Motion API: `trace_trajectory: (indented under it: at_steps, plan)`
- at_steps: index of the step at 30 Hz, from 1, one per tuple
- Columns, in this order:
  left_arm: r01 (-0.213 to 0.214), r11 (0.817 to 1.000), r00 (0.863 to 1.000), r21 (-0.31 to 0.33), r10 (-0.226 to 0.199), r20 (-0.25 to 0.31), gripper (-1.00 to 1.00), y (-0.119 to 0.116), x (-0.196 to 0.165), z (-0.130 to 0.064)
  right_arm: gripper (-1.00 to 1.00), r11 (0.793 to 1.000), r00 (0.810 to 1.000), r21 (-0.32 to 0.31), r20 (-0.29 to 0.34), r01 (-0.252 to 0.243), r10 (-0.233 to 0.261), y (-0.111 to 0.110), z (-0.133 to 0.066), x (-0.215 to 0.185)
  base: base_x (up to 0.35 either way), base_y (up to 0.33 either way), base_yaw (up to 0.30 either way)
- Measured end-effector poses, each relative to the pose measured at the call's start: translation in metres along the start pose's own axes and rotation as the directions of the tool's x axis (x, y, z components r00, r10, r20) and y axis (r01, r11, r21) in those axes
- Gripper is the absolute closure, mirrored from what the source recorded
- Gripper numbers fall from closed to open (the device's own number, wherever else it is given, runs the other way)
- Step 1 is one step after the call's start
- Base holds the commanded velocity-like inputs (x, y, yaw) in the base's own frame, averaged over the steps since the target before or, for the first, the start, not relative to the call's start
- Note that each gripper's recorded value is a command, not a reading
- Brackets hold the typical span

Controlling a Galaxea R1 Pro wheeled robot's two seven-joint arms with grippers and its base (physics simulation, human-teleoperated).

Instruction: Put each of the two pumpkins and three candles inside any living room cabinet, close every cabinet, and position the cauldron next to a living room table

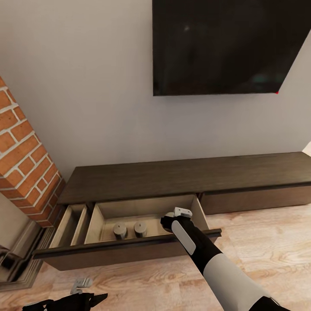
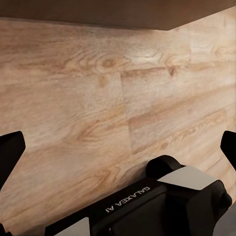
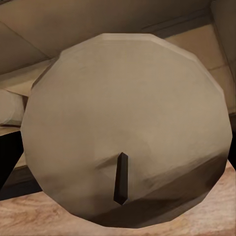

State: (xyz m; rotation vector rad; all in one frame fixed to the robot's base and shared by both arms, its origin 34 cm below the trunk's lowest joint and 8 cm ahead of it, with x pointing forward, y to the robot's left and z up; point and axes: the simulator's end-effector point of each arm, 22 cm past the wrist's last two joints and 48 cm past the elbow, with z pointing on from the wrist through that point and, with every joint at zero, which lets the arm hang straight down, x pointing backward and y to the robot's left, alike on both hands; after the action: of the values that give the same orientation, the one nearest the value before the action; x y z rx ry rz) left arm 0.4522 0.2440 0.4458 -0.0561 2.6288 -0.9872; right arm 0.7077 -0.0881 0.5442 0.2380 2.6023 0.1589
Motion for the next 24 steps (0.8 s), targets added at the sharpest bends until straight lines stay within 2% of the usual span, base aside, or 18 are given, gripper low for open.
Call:
trace_trajectory:
  at_steps: [17,24]
  plan:
    - [0.0,1.0,1.0,0.0,0.0,-0.001,-1.0,0.0,0.0,0.0,1.0,1.0,1.0,0.001,-0.007,0.003,-0.003,0.0,0.0,0.001,0.064,0.004,0.0]
    - [0.0,1.0,1.0,0.0,0.0,0.0,-1.0,0.0,0.0,0.0,1.0,0.999,0.999,0.037,-0.03,0.012,-0.011,-0.012,0.008,0.0,0.002,0.0,0.0]
